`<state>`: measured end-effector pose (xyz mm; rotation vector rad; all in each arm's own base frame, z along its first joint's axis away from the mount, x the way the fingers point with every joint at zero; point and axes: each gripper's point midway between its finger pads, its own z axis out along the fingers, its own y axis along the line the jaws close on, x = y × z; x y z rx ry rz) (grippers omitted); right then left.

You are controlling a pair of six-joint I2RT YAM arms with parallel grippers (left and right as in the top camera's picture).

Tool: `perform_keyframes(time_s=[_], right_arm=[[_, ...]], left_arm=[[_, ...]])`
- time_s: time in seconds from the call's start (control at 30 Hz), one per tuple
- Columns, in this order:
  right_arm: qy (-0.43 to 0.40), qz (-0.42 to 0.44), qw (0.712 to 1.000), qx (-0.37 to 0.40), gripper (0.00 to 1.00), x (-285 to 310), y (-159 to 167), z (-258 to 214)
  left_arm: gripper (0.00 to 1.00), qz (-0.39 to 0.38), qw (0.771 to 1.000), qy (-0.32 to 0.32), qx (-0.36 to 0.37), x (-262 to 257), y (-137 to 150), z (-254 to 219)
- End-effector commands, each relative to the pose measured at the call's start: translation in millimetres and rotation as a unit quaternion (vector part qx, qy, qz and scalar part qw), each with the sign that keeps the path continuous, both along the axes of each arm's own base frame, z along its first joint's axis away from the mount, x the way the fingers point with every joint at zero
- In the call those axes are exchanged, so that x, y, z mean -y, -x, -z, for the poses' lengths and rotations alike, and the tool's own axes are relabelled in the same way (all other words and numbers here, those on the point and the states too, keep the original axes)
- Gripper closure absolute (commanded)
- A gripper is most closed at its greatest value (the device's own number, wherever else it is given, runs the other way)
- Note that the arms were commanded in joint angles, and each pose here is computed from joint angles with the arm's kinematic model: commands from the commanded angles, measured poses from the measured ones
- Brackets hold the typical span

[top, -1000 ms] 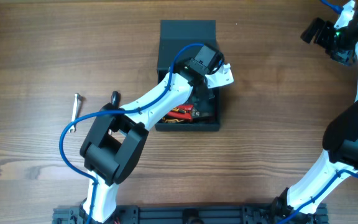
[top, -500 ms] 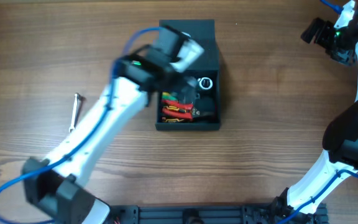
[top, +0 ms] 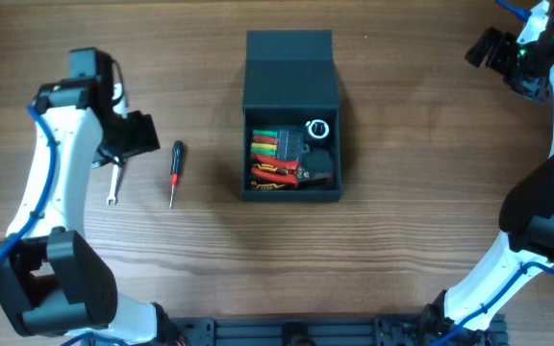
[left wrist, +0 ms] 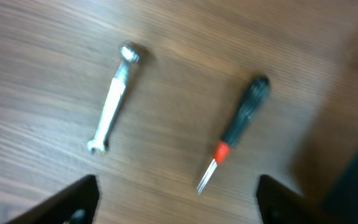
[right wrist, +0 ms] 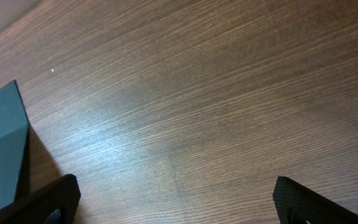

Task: Pack container
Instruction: 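Lower the left gripper onto the small silver wrench and grasp it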

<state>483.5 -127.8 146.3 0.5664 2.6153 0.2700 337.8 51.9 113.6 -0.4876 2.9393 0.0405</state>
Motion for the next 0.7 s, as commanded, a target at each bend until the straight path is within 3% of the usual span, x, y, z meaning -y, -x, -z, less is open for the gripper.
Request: perform_keyframes(time_s=[0.0, 0.13, 0.33, 0.5, 0.67], right_arm=[[-0.003, 0.006, 1.0, 0.01, 0.0, -1, -3, -8], [-0.003, 0.006, 1.0, 0.01, 0.0, -1, -3, -8], [-0.003, 0.006, 1.0, 0.01, 0.0, -1, -3, -8], [-0.003, 0.006, 1.0, 0.01, 0.0, -1, -3, -8], [-0.003, 0.006, 1.0, 0.01, 0.0, -1, -3, -8]], left_arm=[[0.09, 0.013, 1.0, -0.003, 0.004, -22, 0, 24], [0.12, 0.054, 0.998, -0.021, 0.027, -42, -16, 43], [0.14, 0.038, 0.999, -0.025, 0.028, -63, -38, 88], [0.15, 0.094, 0.995, -0.022, -0.008, -62, -36, 124], [0.26, 0.155, 0.987, -0.023, -0.03, -61, -32, 143]])
